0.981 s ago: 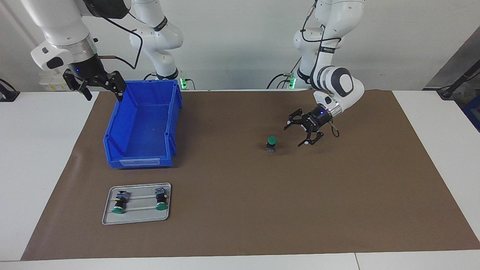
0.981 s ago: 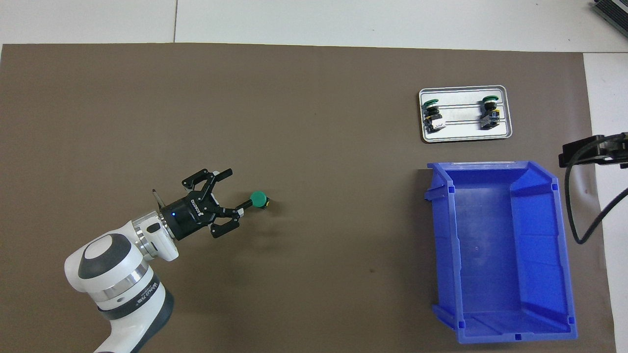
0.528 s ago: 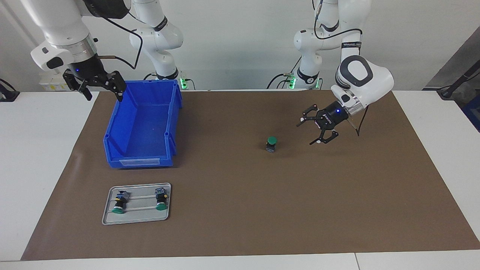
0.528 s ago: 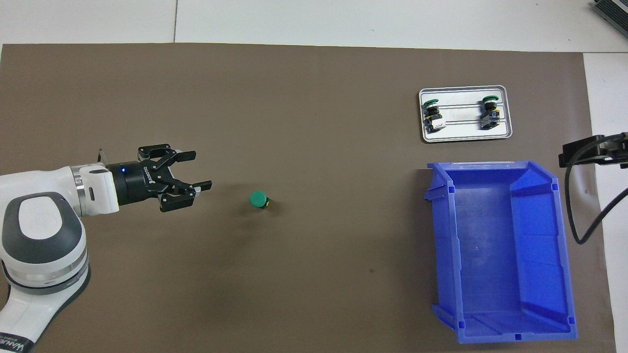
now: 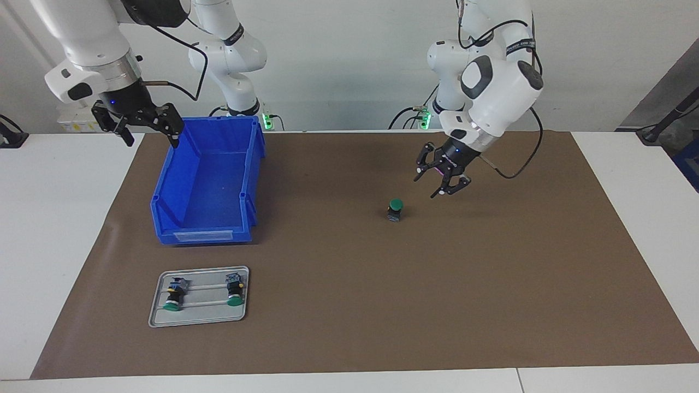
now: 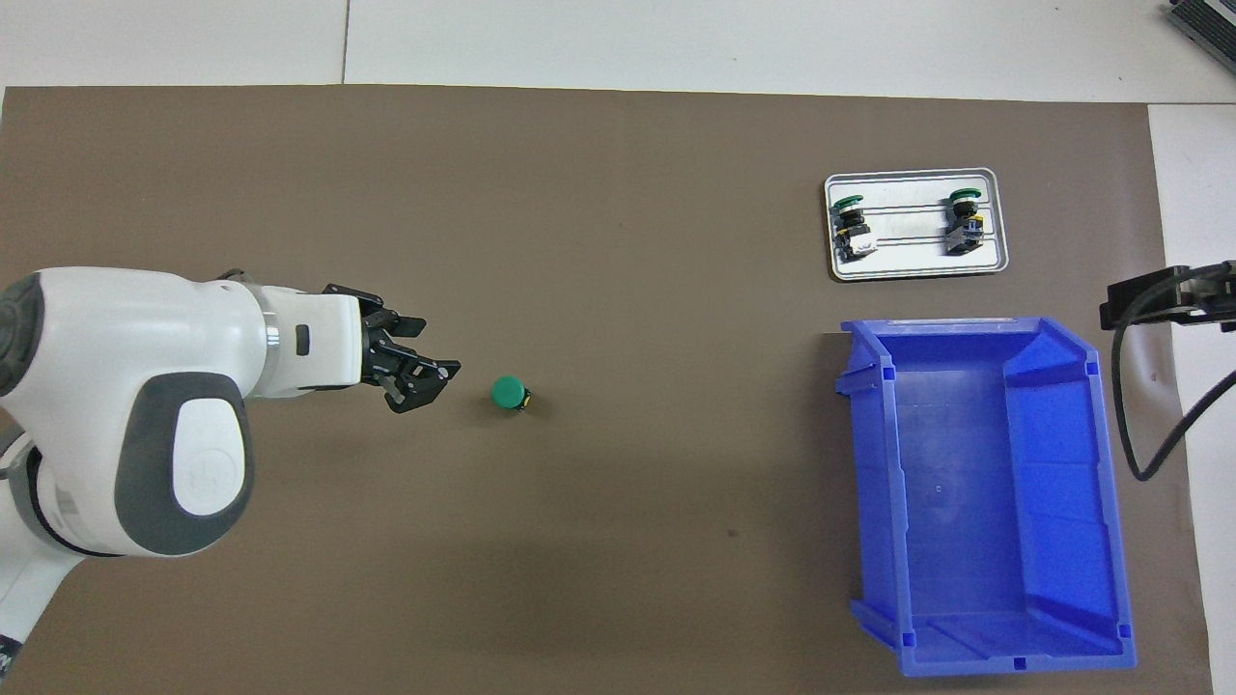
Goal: Place and press button with both arms
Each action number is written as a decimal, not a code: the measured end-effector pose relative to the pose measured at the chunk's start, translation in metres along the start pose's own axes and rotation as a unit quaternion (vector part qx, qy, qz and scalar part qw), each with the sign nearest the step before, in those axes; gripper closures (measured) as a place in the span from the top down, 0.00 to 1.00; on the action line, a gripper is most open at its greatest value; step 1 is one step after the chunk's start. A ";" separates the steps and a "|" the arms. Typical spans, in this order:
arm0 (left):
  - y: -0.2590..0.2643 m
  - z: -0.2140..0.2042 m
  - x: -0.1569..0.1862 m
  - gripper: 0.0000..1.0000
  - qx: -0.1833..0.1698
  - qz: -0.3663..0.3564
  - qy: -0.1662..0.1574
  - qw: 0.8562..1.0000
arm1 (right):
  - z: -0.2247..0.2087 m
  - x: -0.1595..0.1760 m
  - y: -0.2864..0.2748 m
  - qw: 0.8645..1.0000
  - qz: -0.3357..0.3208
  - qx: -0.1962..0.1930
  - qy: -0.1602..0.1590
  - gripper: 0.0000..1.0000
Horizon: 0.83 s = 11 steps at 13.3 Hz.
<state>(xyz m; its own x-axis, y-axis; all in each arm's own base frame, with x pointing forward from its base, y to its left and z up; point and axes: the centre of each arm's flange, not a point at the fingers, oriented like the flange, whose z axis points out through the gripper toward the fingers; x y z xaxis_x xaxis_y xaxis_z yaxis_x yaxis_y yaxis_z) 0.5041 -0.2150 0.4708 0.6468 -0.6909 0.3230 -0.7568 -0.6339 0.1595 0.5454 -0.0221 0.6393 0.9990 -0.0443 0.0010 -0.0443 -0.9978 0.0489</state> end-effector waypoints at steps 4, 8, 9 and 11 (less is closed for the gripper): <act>0.032 0.022 0.012 0.01 0.041 -0.025 -0.049 0.998 | 0.000 0.000 0.000 1.000 0.000 0.000 0.000 1.00; 0.045 0.064 0.016 0.01 0.071 -0.022 -0.087 0.993 | 0.000 0.000 0.000 1.000 0.000 0.000 0.000 1.00; 0.043 0.072 0.015 0.01 0.073 -0.019 -0.092 0.993 | 0.000 0.000 0.000 1.000 0.000 0.000 0.000 1.00; 0.041 0.088 0.014 0.01 0.075 -0.012 -0.099 0.992 | 0.000 0.000 0.000 1.000 0.000 0.000 0.000 1.00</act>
<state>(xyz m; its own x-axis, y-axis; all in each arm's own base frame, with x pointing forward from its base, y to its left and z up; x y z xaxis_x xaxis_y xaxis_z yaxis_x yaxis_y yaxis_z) 0.4904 -0.2820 0.3996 0.6821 -0.7200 0.1280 -0.7276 -0.6857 0.0204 0.5454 -0.0221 0.6393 0.9990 -0.0443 0.0010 -0.0443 -0.9978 0.0489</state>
